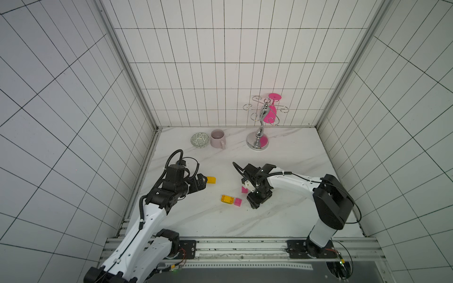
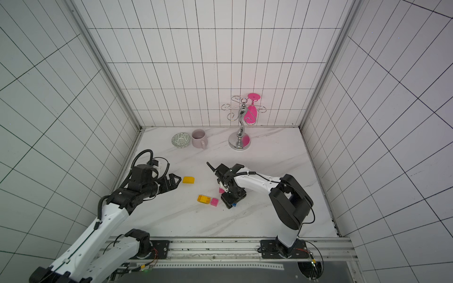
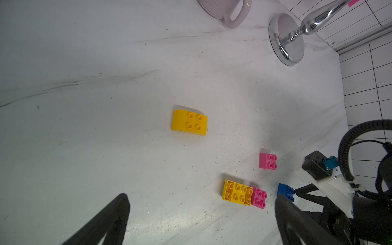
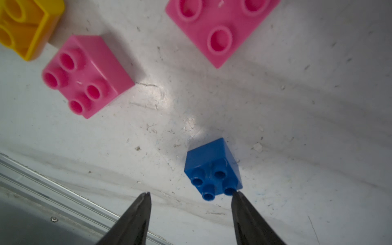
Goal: Assemble the letter s with lego
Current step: Pick up the lego brick from the center of the board.
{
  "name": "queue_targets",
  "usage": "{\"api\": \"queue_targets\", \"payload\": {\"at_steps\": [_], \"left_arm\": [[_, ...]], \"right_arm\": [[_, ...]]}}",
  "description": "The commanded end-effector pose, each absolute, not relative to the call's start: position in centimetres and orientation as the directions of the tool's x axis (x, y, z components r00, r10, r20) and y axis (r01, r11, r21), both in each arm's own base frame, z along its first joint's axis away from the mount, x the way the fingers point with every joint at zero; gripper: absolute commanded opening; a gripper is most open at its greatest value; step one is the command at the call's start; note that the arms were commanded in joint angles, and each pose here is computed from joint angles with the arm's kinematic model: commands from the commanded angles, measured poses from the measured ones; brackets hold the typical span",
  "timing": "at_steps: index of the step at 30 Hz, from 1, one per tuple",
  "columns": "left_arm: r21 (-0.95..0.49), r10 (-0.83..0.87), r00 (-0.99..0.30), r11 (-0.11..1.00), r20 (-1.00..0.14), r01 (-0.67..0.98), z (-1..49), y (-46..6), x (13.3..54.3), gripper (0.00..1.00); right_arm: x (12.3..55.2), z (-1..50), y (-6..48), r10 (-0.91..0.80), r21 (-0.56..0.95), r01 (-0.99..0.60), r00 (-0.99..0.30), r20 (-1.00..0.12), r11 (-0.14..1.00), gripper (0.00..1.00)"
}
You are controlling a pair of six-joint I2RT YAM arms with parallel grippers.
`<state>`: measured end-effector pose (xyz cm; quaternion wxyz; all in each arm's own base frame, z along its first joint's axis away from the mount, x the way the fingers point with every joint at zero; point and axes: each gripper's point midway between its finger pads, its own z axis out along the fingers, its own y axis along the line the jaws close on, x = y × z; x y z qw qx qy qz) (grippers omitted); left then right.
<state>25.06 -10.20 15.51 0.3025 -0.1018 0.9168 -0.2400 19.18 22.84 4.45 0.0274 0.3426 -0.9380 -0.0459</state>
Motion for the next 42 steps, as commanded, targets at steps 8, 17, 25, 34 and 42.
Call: {"api": "queue_targets", "payload": {"at_steps": [8, 17, 25, 34, 42], "left_arm": [[-0.504, -0.337, -0.78, 0.863, -0.527, -0.032, 16.1, -10.2, 25.5, 0.99], [-0.505, -0.336, -0.785, 0.862, -0.52, -0.035, 15.8, -10.2, 25.6, 0.99], [-0.503, -0.334, -0.789, 0.864, -0.516, -0.037, 15.7, -10.3, 25.6, 0.99], [-0.5, -0.334, -0.789, 0.865, -0.516, -0.039, 15.7, -10.2, 25.6, 0.99], [-0.501, -0.334, -0.789, 0.864, -0.516, -0.038, 15.8, -10.2, 25.5, 0.99]], "right_arm": [[20.7, 3.6, 21.4, -0.655, 0.009, -0.655, -0.755, 0.033, 0.755, 0.62], [21.6, 7.1, 21.9, -0.637, 0.001, -0.639, -0.767, -0.072, 0.769, 0.63], [21.4, 4.7, 21.9, -0.65, 0.033, -0.65, -0.76, -0.007, 0.759, 0.63], [22.1, 3.7, 21.6, -0.639, 0.029, -0.639, -0.769, 0.002, 0.769, 0.63], [22.0, 3.1, 21.6, -0.636, 0.04, -0.635, -0.772, 0.01, 0.771, 0.54]]}}
